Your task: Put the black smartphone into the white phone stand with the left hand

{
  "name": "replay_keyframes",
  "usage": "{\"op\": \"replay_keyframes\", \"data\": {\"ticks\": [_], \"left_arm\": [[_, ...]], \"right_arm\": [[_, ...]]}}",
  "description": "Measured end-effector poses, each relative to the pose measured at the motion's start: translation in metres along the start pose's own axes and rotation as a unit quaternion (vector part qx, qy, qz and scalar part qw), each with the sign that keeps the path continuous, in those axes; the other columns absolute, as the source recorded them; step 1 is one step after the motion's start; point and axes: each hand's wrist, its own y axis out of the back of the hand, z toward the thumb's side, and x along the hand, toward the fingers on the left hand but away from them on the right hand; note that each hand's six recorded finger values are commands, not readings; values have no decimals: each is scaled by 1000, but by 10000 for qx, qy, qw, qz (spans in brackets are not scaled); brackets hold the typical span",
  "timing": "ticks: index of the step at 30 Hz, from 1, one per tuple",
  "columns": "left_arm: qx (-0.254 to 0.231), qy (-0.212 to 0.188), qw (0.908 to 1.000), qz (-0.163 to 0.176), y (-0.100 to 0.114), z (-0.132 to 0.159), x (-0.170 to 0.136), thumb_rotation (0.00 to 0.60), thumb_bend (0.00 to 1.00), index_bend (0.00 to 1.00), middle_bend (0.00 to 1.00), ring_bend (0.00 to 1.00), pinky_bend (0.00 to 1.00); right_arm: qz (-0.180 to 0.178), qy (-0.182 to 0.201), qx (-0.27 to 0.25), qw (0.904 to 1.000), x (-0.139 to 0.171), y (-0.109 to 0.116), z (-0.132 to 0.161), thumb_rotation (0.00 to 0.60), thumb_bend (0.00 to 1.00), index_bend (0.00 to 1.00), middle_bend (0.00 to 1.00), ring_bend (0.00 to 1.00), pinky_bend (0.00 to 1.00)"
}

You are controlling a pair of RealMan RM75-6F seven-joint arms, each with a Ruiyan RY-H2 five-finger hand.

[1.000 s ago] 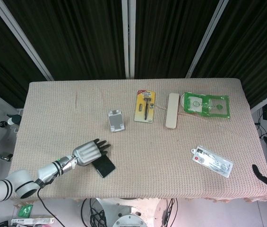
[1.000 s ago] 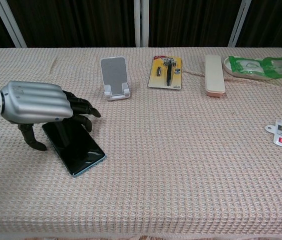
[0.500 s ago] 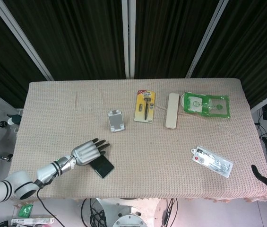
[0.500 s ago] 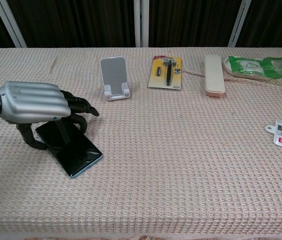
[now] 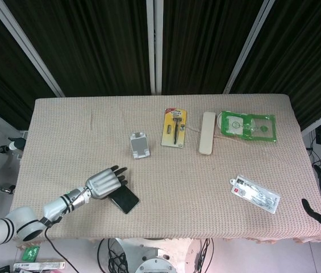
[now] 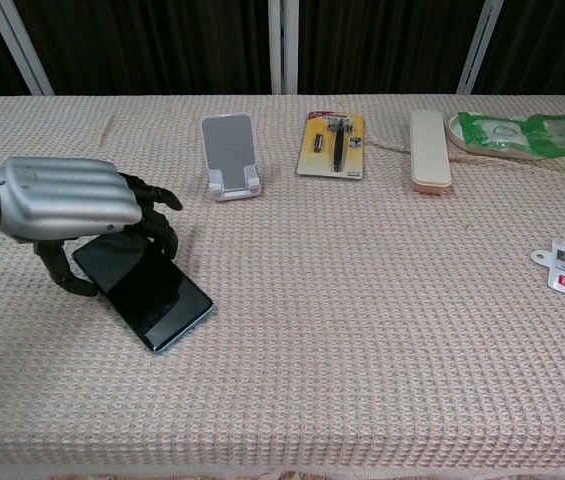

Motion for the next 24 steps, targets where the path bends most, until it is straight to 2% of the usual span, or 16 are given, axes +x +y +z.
{"op": "replay_keyframes", "data": {"ticks": [5, 13, 20, 24], "left_arm": [[-29, 11, 9997, 235, 6, 1, 0, 600, 347, 596, 471, 366, 394], [-71, 34, 9992, 382, 7, 0, -2, 600, 347, 602, 611, 512, 487], [-33, 110, 9986, 515, 14, -7, -7, 600, 347, 608, 625, 525, 499], [233, 214, 9974, 648, 26, -18, -12, 600, 347, 608, 625, 525, 499]], "right_arm": [[4, 2, -7, 10000, 0, -1, 0, 600, 176, 0, 0, 0, 0], [17, -2, -7, 10000, 0, -2, -1, 600, 176, 0, 0, 0, 0], [-6, -12, -8, 10000, 0, -1, -2, 600, 176, 0, 0, 0, 0], [-36, -23, -6, 10000, 0, 1, -3, 600, 176, 0, 0, 0, 0]]}}
